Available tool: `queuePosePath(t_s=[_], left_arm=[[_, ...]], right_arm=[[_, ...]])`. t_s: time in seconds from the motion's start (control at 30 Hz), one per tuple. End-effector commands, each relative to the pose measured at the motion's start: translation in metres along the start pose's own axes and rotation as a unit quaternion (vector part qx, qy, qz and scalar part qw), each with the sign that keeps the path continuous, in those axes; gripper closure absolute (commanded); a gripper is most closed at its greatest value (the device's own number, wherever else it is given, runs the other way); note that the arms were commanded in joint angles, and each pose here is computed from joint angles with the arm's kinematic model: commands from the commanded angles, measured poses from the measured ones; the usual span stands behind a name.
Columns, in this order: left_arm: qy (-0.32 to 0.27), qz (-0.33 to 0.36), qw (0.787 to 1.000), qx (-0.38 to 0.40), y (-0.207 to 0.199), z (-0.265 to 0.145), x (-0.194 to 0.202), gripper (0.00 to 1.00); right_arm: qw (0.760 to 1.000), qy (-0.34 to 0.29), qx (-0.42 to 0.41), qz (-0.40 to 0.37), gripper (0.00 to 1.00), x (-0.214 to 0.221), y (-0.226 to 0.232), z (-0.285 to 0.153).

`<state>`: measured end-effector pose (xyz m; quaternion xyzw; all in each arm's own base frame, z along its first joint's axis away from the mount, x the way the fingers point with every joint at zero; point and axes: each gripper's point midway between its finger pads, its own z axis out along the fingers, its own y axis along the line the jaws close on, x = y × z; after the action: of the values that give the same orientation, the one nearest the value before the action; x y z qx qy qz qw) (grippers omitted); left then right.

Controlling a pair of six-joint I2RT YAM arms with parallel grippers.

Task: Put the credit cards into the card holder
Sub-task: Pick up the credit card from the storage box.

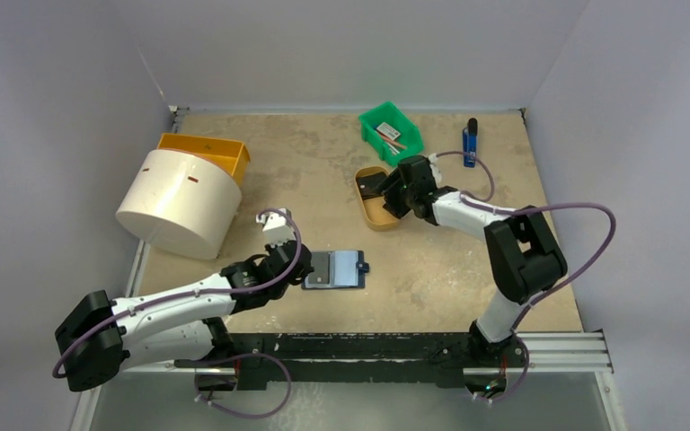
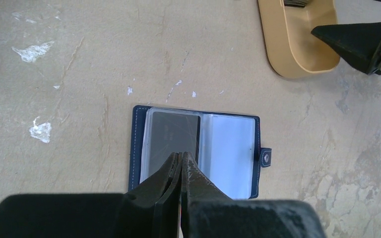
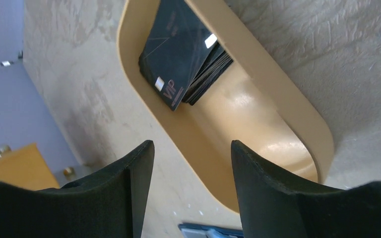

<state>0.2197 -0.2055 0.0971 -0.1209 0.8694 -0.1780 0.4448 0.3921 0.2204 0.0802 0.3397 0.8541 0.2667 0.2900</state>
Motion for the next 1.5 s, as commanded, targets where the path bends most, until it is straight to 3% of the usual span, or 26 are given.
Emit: queuePosePath(t_s=[0.0,0.37,0.73,1.23,1.47], left_arm=[[-0.031,-0.022,0.999,0.0,-0.005,-0.005,-0.02,1.0],[-0.04,-0.015,0.999,-0.011,0.002,-0.007,-0.024,1.0],[-0.042,-0.023,0.999,-0.017,0.007,-0.007,-0.022,1.0],[-0.036,-0.023,0.999,-0.017,0.007,-0.006,-0.019,1.0],[-0.032,-0.022,0.999,-0.013,0.005,-0.006,-0.017,1.0]], right_arm=[[0.993,-0.029,-0.02,0.116,0.4,-0.016,0.028,0.011],[0.986,-0.071,0.034,0.143,0.41,-0.034,0.027,0.047],[0.986,-0.055,0.083,0.135,0.42,-0.023,0.01,0.059],[0.989,-0.036,0.081,0.122,0.64,-0.009,-0.003,0.057],[0.989,-0.037,0.083,0.121,0.68,-0.007,-0.009,0.052]])
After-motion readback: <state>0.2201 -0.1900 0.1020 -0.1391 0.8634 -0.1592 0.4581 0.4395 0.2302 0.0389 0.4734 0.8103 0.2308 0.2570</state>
